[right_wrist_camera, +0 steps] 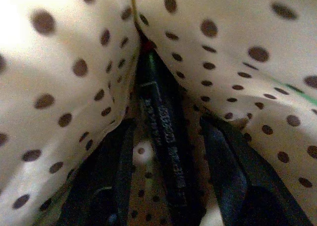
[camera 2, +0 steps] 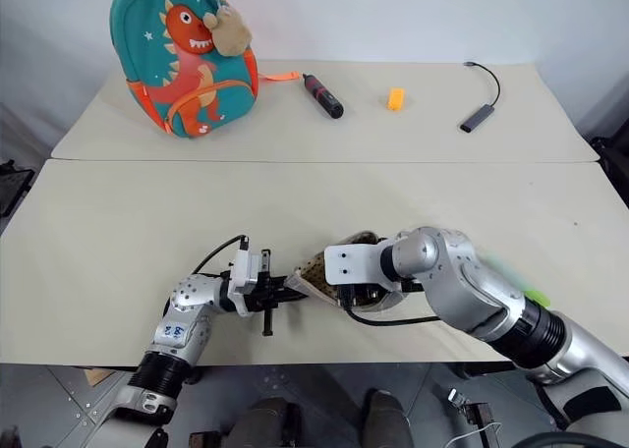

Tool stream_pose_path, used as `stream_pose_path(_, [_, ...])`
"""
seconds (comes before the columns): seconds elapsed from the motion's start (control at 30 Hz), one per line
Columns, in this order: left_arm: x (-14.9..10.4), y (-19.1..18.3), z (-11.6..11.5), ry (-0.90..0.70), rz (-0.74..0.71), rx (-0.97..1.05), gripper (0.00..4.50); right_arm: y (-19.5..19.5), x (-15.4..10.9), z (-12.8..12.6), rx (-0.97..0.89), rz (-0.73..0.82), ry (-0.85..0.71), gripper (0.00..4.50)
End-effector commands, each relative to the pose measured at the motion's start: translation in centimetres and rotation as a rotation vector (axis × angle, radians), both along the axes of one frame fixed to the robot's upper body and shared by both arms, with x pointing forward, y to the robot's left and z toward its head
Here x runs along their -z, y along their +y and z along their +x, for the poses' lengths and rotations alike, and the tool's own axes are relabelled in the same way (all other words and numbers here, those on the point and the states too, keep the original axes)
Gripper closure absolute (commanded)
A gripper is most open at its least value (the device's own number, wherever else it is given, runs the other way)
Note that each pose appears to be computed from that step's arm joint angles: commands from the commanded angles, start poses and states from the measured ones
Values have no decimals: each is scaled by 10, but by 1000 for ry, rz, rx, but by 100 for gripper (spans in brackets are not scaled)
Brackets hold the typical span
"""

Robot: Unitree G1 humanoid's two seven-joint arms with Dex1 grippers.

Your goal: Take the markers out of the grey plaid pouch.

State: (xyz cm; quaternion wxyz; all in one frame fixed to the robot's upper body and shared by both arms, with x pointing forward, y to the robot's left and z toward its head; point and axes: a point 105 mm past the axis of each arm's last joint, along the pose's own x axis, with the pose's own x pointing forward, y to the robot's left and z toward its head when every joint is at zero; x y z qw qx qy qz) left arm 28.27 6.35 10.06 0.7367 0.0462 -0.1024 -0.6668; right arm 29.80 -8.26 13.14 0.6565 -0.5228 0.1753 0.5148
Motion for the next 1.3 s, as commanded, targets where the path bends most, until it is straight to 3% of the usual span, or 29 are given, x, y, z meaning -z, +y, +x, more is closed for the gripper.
stream_pose_path(0.03, [-11,-2,0,-39,-32,11,450,-8,8,3,30,-13,37,291])
stream_pose_path(0.13, [-11,-2,0,-39,-30,6,450,-2,2,0,-23,14,22,382])
stream_pose_path(0.17, [-11,-1,0,-38,-30,5,450,1,-2,-3,-53,31,16,391])
stream_pose_path(0.43, [-9,2,0,-25,-24,-6,450,-1,-35,-21,-234,202,-29,391])
stream_pose_path(0.67, [-8,3,0,-20,-23,-11,450,-29,-35,-34,-362,345,-41,391])
stream_pose_path(0.9, [-8,4,-1,-18,-21,-14,450,-45,-49,-40,-318,570,24,391])
stream_pose_path(1.03, [-8,6,-1,-20,-18,-20,450,-45,-73,-45,-283,747,44,391])
stream_pose_path(1.2, [-7,8,-3,-19,-16,-21,450,-44,-95,-59,-202,919,185,391])
stream_pose_path(1.3, [-4,7,-7,-14,5,19,450,-46,-129,-70,-151,1110,276,391])
